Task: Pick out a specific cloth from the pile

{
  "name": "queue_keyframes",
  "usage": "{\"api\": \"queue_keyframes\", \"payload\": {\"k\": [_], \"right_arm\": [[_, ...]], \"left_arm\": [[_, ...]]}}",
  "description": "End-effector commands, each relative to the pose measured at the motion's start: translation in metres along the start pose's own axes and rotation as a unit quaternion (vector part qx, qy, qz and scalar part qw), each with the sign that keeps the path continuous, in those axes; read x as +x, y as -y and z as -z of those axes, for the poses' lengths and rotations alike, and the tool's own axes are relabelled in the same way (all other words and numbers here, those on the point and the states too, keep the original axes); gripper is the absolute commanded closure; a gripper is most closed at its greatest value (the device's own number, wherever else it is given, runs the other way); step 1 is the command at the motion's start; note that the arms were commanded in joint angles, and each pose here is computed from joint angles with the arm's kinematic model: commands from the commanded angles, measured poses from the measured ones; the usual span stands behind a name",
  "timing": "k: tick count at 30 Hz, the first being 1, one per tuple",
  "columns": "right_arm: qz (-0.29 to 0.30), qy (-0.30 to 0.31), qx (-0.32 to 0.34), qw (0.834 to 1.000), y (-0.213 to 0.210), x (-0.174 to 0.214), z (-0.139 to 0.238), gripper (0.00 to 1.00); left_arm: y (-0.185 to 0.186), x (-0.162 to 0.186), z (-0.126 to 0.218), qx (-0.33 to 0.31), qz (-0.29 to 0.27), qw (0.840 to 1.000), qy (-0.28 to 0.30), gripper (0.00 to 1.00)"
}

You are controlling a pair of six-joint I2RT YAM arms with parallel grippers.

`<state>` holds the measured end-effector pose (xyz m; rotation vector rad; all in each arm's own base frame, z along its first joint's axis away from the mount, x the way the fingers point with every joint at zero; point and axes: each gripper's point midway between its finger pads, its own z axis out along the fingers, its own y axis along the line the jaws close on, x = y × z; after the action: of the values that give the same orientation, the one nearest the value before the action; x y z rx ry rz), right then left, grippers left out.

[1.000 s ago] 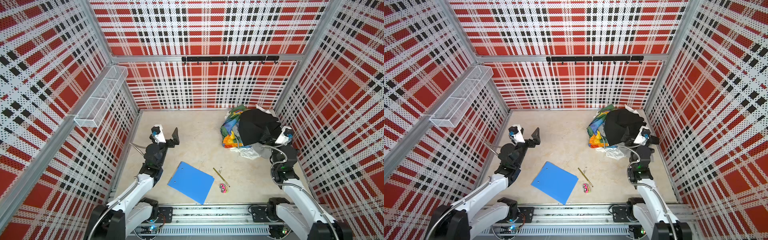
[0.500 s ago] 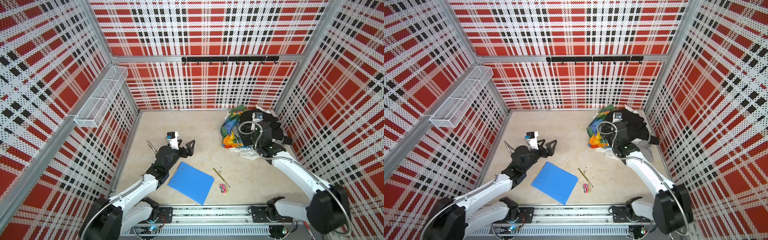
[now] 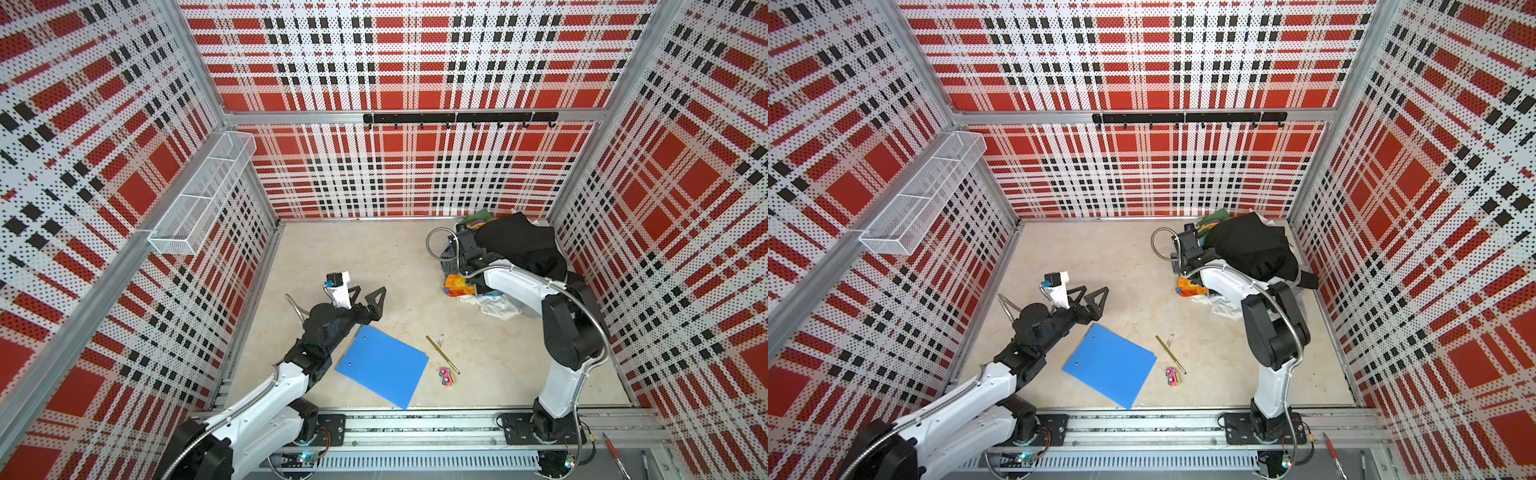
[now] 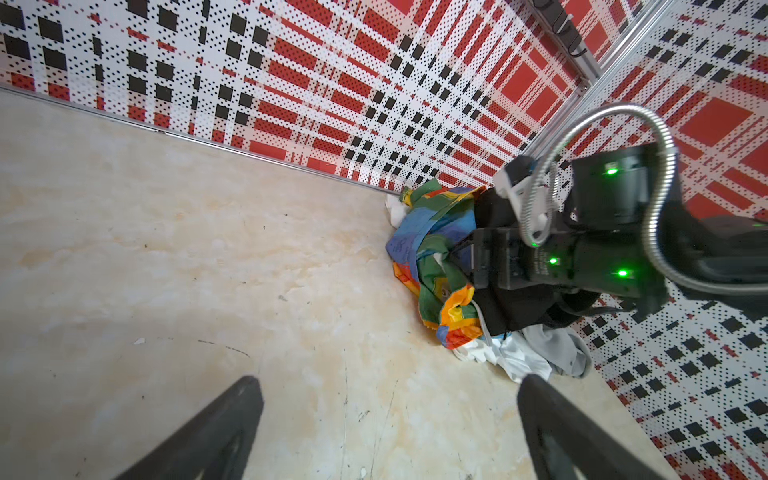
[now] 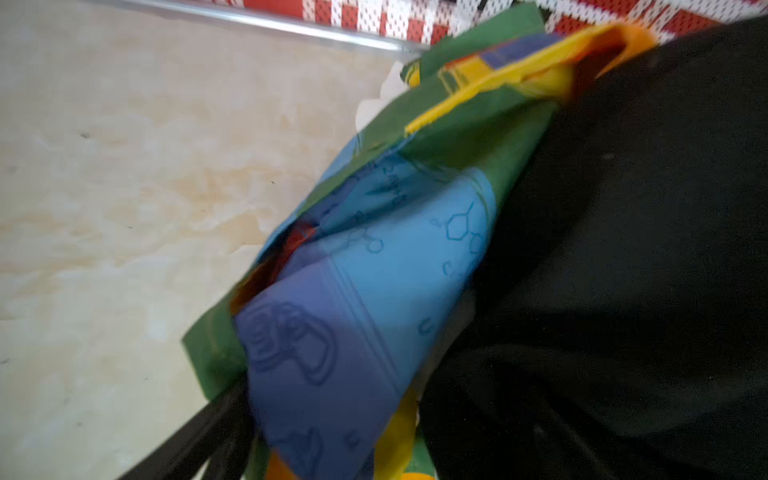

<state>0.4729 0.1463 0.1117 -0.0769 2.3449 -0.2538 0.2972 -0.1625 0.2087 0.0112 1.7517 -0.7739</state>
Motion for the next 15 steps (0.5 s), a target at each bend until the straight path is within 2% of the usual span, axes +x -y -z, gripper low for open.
{"api": "queue_keyframes", "payload": {"k": [1, 5, 7, 9, 12, 15], "right_arm": [[-0.016, -0.047, 0.044, 0.998, 0.029, 0.022, -0.022, 0.0], [-0.002, -0.084, 0.081, 0.993, 0.049, 0.04, -0.045, 0.02], [-0.002, -0.09, 0.086, 0.992, 0.055, 0.043, -0.052, 0.2], [-0.001, -0.079, 0.083, 0.993, 0.056, 0.038, -0.053, 0.54], [-0.003, -0.055, 0.074, 0.996, 0.056, 0.017, -0.044, 0.86], [-0.02, -0.004, 0.025, 0.999, 0.05, -0.019, -0.018, 0.98]], "left_arm": [[0.0, 0.006, 0.004, 0.005, 0.003, 1.0, -0.005, 0.01], [-0.001, 0.008, 0.004, 0.004, 0.006, 1.0, -0.008, 0.01], [-0.001, 0.008, 0.004, 0.005, 0.006, 1.0, -0.008, 0.01], [0.0, 0.009, 0.004, 0.005, 0.007, 1.0, -0.009, 0.01], [0.0, 0.009, 0.004, 0.006, 0.007, 1.0, -0.009, 0.01], [0.001, 0.008, 0.004, 0.008, 0.009, 1.0, -0.008, 0.01]]}}
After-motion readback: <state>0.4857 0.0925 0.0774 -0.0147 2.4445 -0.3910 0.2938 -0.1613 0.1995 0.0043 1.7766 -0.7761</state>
